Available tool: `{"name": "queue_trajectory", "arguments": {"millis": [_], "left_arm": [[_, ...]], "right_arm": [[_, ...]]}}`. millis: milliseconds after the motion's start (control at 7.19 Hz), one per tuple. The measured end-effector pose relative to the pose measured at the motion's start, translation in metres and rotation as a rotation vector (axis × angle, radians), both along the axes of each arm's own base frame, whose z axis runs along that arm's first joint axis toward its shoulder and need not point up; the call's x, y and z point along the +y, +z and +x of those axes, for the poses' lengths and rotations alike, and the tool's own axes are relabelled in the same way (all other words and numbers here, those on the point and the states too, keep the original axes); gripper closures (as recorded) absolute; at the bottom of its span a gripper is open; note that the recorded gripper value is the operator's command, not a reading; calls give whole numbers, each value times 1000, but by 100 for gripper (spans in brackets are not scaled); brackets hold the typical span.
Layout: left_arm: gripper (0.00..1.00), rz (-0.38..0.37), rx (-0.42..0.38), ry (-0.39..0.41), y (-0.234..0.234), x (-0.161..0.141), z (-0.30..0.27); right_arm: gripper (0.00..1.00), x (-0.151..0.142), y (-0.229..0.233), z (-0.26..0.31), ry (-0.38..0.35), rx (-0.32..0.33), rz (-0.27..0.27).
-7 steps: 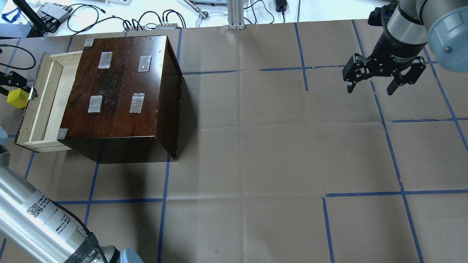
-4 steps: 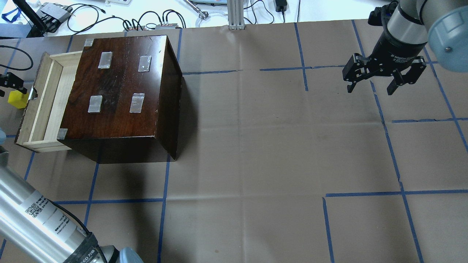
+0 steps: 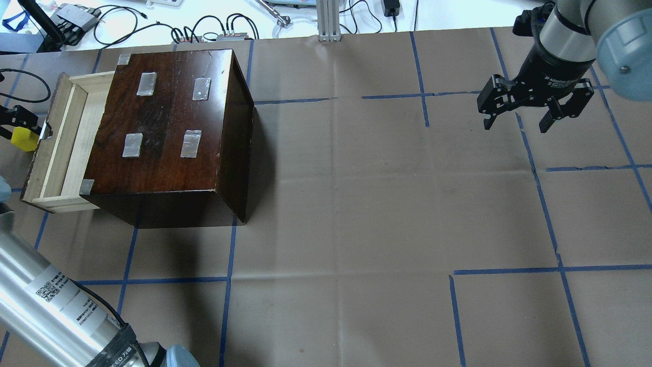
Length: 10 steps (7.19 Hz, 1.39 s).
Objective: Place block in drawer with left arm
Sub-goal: 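Lower the left gripper and grasp the yellow cube, then carry the yellow cube with the left gripper over the open drawer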
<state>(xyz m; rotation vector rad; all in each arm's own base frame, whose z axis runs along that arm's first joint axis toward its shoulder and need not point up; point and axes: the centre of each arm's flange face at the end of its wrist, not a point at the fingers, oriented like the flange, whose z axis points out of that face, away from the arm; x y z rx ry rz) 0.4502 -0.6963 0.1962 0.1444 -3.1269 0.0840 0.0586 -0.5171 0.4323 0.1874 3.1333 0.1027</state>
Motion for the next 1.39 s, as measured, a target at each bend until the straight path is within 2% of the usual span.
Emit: {"name": "queue_trajectory", "arguments": {"millis": [139, 278, 417, 556, 834, 974, 1113, 1391], "left_arm": [[30, 2, -1, -2, -4, 0, 0], [62, 5, -1, -4, -7, 0, 1], [86, 10, 2, -5, -9, 0, 1], [97, 14, 4, -5, -9, 1, 0], [98, 13, 1, -7, 1, 2, -1], [100, 10, -2, -8, 25, 4, -5], [100, 12, 0, -11, 73, 13, -15], [100, 56, 14, -32, 192, 54, -65]], "right_arm": [[0, 0, 0, 0, 0, 0, 0], [0, 0, 0, 0, 1, 0, 0], [0, 0, 0, 0, 1, 0, 0], [0, 0, 0, 0, 1, 0, 0], [0, 0, 0, 0, 1, 0, 0], [0, 0, 0, 0, 1, 0, 0], [0, 0, 0, 0, 1, 0, -1], [0, 0, 0, 0, 1, 0, 0]]}}
